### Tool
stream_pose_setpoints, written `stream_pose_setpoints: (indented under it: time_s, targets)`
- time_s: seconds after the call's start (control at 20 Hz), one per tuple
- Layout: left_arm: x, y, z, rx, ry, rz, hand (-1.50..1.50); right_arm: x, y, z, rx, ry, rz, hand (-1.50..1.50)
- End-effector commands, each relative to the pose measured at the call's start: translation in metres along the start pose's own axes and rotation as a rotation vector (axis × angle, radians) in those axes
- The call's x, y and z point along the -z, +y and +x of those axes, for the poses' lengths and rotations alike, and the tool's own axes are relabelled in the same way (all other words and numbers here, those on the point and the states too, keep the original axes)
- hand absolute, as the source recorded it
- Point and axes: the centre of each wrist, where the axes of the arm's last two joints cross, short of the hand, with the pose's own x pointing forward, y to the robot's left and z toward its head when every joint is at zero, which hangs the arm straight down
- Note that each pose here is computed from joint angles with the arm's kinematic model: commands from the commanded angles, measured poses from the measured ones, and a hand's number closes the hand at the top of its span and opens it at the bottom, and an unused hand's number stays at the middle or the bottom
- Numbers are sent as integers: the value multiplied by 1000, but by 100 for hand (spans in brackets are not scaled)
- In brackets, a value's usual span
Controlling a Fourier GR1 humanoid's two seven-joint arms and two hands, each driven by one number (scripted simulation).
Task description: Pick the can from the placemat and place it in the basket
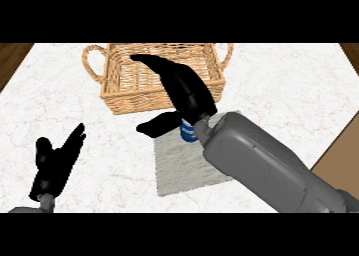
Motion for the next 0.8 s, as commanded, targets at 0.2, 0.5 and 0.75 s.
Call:
stream_pose_setpoints:
  time_s: [0.2,0.5,0.75]
  targets:
    - [-13,7,-32,-41,161,25,0,32,-105,83,-422,140,39,-150]
    - [-25,4,-46,-43,150,26,0,25,-139,121,-544,244,304,-150]
    - [-27,10,-48,-31,150,39,0,28,-148,129,-604,354,460,-150]
